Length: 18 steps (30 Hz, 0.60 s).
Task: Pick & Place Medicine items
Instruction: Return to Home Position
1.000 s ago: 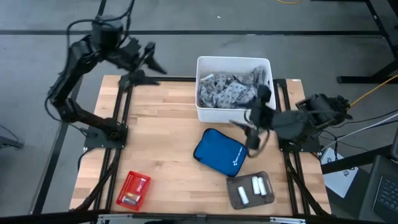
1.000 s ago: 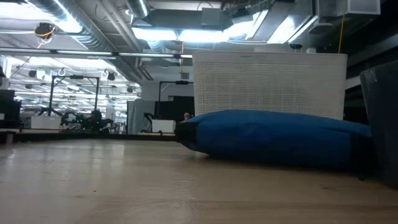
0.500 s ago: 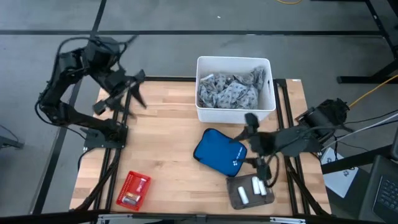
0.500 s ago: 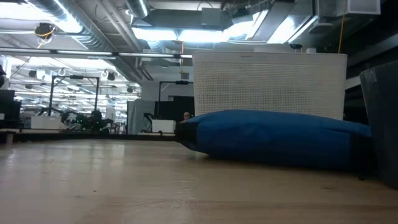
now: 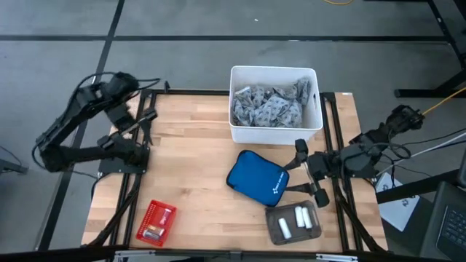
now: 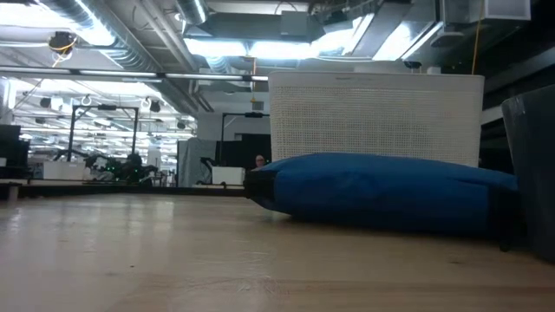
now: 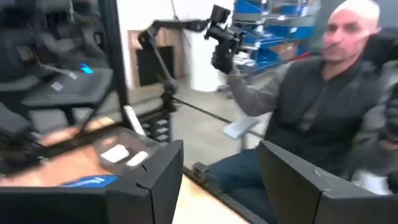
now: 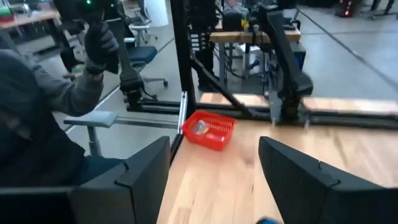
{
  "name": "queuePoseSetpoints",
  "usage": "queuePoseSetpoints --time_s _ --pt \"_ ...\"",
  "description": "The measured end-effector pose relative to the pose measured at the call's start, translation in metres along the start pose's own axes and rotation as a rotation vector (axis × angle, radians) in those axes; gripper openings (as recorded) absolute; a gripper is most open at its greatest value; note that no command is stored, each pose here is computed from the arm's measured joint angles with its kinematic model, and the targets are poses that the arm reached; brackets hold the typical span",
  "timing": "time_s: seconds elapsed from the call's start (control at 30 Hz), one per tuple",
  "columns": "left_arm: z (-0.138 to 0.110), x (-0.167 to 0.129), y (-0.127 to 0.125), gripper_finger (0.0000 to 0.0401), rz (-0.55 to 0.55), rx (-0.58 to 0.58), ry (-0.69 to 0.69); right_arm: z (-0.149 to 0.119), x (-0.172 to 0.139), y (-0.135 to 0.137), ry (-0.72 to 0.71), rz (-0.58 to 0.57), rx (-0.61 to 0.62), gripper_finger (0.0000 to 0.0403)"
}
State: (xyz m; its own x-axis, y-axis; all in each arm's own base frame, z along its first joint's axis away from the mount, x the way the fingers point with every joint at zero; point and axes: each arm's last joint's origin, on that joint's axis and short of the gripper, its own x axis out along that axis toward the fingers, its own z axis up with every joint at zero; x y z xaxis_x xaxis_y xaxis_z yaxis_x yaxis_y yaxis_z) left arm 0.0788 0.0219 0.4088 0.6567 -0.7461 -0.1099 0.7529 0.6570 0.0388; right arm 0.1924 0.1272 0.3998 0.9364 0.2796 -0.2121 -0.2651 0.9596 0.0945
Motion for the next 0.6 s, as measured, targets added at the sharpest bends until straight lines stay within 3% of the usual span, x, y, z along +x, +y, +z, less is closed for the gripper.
queuePoseSetpoints --time_s 0.17,0.33,0.5,0.6 --pt "-0.031 -0.004 -0.032 0.0205 0.093 0.082 -0.027 -0.052 -0.013 -0.015 -0.068 -0.022 0.062 0.0249" --pt "-0.067 -0.004 -0.055 0.0205 0.290 0.086 -0.028 -0.092 -0.024 -0.024 -0.189 -0.015 0.041 0.0249" --pt "-0.078 -0.002 -0.062 0.0205 0.596 0.050 0.030 -0.100 -0.033 -0.029 -0.256 -0.016 -0.033 0.0249" --pt "-0.074 -0.002 -0.062 0.0205 0.710 0.082 0.015 -0.096 -0.033 -0.028 -0.295 0.001 -0.029 0.0249"
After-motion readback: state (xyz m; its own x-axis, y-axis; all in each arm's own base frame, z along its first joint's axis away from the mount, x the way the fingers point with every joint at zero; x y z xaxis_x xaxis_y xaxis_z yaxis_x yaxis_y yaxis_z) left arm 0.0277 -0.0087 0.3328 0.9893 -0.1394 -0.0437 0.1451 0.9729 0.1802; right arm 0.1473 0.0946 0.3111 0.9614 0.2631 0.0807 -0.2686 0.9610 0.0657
